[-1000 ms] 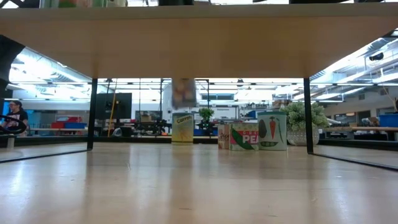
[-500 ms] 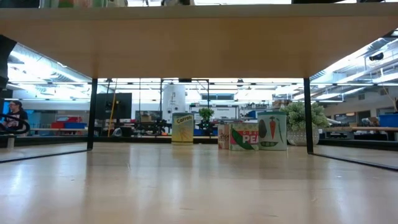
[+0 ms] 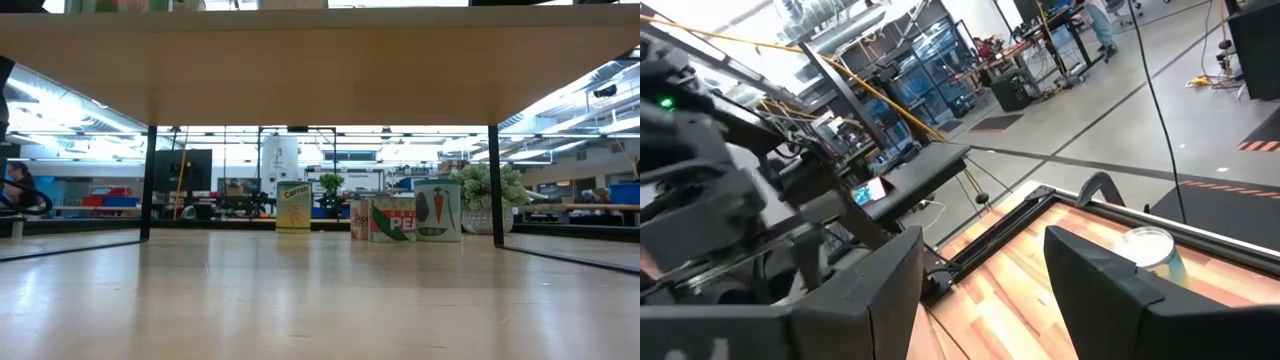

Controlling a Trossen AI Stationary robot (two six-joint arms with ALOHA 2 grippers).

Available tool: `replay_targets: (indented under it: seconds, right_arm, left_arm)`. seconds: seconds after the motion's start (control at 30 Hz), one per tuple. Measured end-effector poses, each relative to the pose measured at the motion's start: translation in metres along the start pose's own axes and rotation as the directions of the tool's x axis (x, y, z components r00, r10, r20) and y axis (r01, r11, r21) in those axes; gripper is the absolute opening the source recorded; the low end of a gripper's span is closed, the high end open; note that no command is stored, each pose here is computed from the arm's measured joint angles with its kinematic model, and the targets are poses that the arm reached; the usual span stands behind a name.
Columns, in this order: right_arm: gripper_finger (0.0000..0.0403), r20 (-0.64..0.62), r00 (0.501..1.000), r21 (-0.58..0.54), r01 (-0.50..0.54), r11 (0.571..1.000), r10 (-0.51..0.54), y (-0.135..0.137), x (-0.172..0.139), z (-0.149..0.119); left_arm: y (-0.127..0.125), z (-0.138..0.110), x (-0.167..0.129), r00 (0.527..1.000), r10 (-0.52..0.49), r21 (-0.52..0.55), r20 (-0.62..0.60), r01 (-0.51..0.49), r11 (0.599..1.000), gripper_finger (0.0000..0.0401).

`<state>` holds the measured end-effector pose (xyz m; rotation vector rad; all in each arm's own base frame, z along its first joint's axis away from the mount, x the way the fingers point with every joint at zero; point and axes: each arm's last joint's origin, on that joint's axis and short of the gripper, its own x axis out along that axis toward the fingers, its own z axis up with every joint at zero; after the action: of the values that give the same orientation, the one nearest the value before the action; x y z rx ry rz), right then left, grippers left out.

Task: Pick and place cans onto a shelf
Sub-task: Put the canned peaches on the shelf

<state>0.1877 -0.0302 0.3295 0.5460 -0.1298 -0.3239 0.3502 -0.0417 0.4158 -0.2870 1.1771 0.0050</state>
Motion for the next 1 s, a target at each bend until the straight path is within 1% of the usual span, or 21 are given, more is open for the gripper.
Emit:
replay_targets:
  seconds: [0.2, 0.37, 0.67, 0.83, 1.0]
  right_arm:
    - [0.0217, -0.001, 1.000, -0.002, -0.001, 1.000, 0.001, 0.000, 0.000, 0.000]
    - [0.0217, -0.001, 1.000, -0.003, -0.002, 1.000, 0.002, 0.000, 0.000, 0.000]
    - [0.0217, 0.010, 1.000, 0.000, -0.011, 1.000, 0.011, 0.001, 0.000, 0.001]
    - [0.0217, 0.009, 1.000, 0.000, -0.013, 1.000, 0.013, 0.002, 0.000, 0.001]
    - [0.0217, 0.007, 1.000, 0.000, -0.015, 1.000, 0.015, 0.002, 0.000, 0.000]
  left_arm:
    - [-0.022, -0.007, 0.006, 1.000, -0.018, 0.032, -0.024, 0.018, 0.999, 0.0312]
    - [-0.033, -0.006, 0.025, 0.998, -0.002, 0.083, -0.067, 0.008, 0.997, 0.0312]
    - [-0.033, -0.002, 0.055, 0.990, 0.025, 0.130, -0.141, -0.006, 0.991, 0.0312]
    - [-0.039, -0.003, 0.061, 0.987, 0.022, 0.153, -0.161, 0.003, 0.988, 0.0312]
    - [-0.043, -0.005, 0.061, 0.986, 0.014, 0.178, -0.166, 0.016, 0.984, 0.0312]
